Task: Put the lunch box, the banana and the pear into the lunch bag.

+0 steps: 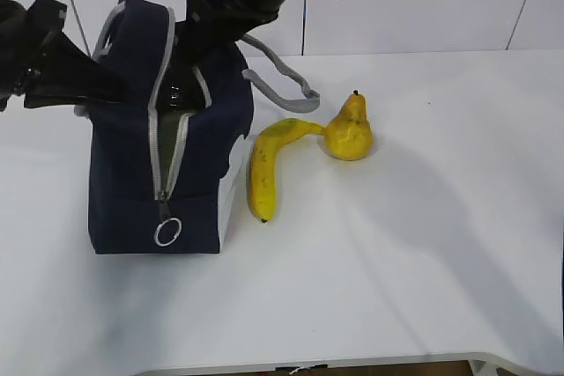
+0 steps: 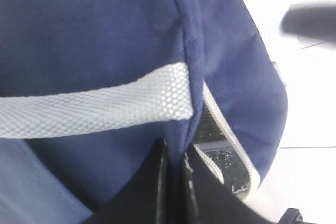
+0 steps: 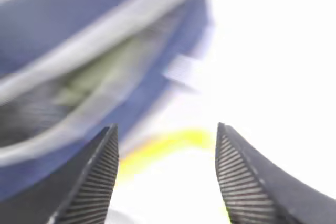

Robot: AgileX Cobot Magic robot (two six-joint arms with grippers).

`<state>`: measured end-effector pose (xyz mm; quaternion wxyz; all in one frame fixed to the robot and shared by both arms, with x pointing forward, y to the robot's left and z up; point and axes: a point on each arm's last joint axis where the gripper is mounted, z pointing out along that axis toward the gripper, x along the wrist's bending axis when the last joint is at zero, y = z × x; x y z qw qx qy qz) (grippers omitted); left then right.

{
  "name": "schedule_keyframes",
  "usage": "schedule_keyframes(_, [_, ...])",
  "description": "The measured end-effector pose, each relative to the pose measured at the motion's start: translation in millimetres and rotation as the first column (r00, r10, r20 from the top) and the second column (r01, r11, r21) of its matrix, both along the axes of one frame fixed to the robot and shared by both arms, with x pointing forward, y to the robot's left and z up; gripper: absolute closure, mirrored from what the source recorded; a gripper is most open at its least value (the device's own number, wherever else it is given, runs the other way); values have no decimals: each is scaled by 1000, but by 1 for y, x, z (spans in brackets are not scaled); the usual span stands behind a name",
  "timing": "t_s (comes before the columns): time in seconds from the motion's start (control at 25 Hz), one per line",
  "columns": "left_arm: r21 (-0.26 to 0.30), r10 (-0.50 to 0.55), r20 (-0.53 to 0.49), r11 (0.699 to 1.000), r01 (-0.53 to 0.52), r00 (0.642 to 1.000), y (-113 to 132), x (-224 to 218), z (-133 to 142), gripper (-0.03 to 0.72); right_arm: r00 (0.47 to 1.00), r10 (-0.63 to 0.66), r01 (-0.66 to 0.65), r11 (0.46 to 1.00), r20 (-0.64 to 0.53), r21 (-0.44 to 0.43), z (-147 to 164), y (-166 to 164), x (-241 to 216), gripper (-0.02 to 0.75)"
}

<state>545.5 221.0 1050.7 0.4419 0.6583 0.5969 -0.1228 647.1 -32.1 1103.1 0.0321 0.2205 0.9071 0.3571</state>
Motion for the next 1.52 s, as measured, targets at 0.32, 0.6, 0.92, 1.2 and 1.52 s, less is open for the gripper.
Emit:
schedule_keyframes(0.32, [5, -2, 0, 1000, 2, 1000, 0, 0, 0, 703, 981, -94, 120, 981, 167, -150, 38, -35, -2, 258])
schedule_keyframes(0.6, [5, -2, 0, 1000, 2, 1000, 0, 0, 0, 703, 950, -286, 299, 948, 121, -112, 49, -72, 8, 258])
schedule_keyframes(0.92, [49, -11, 5, 999, 10, 1000, 3, 0, -3, 703, 929, -370, 370, 929, -2, -18, 60, -121, 2, 258])
schedule_keyframes(1.2, [68, 44, 19, 997, -46, 999, 23, 2, -1, 703, 923, -376, 375, 927, -85, -24, 43, -126, 2, 258])
schedule_keyframes(1.52, [127, 65, 81, 989, -75, 995, 39, -7, 14, 703, 913, -367, 366, 930, -178, -39, 20, -123, 1, 258])
